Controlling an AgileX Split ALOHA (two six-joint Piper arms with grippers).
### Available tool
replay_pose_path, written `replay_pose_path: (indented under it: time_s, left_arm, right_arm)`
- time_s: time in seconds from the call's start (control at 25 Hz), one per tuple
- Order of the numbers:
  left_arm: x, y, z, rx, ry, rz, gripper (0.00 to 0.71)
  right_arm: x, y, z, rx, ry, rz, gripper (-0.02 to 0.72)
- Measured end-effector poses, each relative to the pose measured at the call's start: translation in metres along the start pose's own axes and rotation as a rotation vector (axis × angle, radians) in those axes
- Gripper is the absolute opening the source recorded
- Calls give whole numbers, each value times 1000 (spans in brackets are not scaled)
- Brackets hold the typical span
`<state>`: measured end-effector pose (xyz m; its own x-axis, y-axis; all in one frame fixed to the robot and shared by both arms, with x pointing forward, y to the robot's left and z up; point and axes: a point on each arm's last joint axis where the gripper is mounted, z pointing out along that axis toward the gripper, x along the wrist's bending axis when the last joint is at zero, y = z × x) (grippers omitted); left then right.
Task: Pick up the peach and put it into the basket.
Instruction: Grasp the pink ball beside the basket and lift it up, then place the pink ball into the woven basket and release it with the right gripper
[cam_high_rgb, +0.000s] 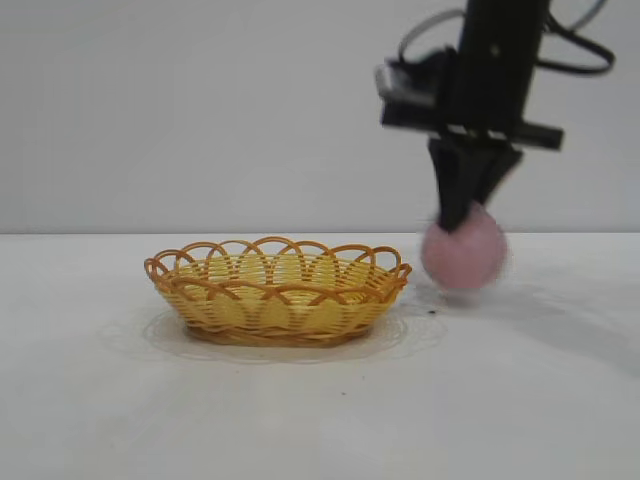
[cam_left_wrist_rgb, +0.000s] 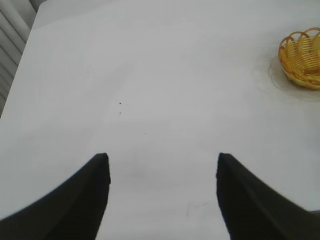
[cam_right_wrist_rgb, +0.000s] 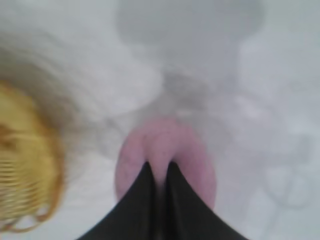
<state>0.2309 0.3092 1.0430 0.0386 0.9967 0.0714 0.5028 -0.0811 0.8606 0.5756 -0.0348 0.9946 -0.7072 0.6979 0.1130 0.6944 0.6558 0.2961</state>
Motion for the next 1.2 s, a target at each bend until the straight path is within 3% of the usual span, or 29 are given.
replay_pose_path:
  time_s: [0.28, 0.44, 0.48, 0.52, 0.56, 0.64, 0.72, 0.88, 0.92, 1.04, 1.2]
  left_arm:
    - [0, 0, 0, 0, 0, 0, 405]
    - [0, 0, 0, 0, 0, 0, 405]
    - [0, 0, 0, 0, 0, 0, 405]
    - [0, 0, 0, 0, 0, 0, 405]
    - [0, 0, 0, 0, 0, 0, 405]
    - [0, 0, 0, 0, 0, 0, 405]
    - [0, 0, 0, 0, 0, 0, 405]
    - [0, 0, 0, 0, 0, -2, 405]
    - [0, 0, 0, 0, 0, -2, 405]
    - [0, 0, 0, 0, 0, -2, 405]
    - [0, 0, 0, 0, 0, -2, 405]
  right_arm:
    - [18, -3, 58, 93, 25, -35, 0]
    - [18, -3, 65, 90, 37, -19, 0]
    - [19, -1, 64, 84, 42, -10, 62]
    - [19, 0, 63, 81, 43, 2, 62]
    - [20, 1, 62, 77, 44, 12, 153]
    - [20, 2, 58, 80, 39, 32, 267]
    - [19, 5, 45, 62, 10, 44, 356]
    - [-7, 8, -8, -43, -131, 136, 356]
    - [-23, 6, -22, -69, -166, 170, 398]
    - [-80, -14, -38, -75, -237, 308, 382]
    - [-160, -72, -29, -3, -294, 559, 382]
